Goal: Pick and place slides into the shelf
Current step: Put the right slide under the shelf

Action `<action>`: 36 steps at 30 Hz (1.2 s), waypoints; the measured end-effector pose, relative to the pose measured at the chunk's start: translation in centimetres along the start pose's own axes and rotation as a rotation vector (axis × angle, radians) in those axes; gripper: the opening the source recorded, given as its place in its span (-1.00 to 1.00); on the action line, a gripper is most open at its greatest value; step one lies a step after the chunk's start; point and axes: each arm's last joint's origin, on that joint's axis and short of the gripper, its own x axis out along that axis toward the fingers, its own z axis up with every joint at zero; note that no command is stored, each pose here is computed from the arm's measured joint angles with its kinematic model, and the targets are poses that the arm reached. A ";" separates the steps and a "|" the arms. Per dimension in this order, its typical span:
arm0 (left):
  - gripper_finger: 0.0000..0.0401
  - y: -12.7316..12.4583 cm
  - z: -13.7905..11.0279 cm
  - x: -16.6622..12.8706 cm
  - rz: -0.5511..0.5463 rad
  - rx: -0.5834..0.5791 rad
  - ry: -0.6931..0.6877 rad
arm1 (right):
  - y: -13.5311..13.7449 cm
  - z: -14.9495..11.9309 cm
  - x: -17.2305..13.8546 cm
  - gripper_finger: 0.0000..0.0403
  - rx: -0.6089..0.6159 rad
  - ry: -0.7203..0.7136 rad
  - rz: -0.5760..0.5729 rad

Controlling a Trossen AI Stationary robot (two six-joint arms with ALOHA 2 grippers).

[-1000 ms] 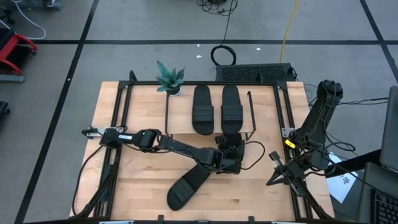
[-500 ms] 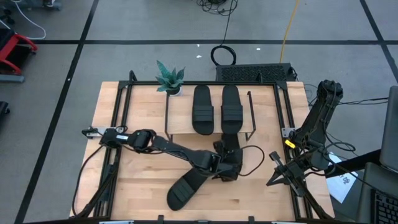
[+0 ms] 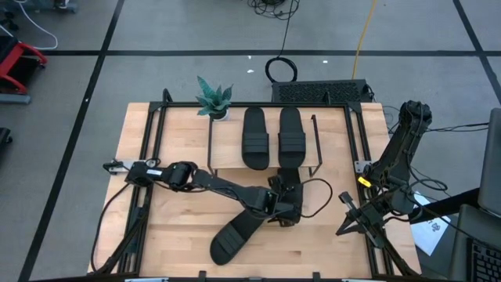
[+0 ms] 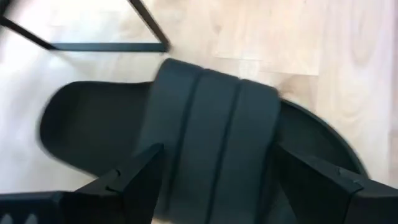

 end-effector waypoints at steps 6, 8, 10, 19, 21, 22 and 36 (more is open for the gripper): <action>0.59 0.1 -0.3 0.9 -0.075 -0.023 0.044 | 0.0 0.0 0.0 -1.00 -0.001 0.000 0.000; 0.71 0.0 -0.4 1.0 -0.074 -0.016 0.046 | 0.0 0.0 0.0 -1.00 -0.001 0.000 0.001; 0.83 0.0 -0.4 0.9 -0.060 -0.006 0.038 | 0.0 0.0 0.0 -1.00 -0.001 0.000 0.001; 0.94 -1.6 -0.3 -1.4 -0.042 0.098 -0.014 | 0.0 0.0 0.0 -1.00 -0.001 0.000 0.001; 0.90 -2.2 -0.3 -2.1 -0.068 0.133 -0.024 | 0.0 0.0 0.0 -1.00 -0.001 0.002 0.001; 0.88 -2.7 -0.4 -2.5 -0.095 0.156 -0.024 | 0.0 0.0 0.0 -1.00 -0.001 0.001 0.001; -0.68 -7.1 -1.4 -4.1 -0.314 0.299 -0.105 | 0.0 0.0 0.0 -1.00 -0.027 0.000 0.000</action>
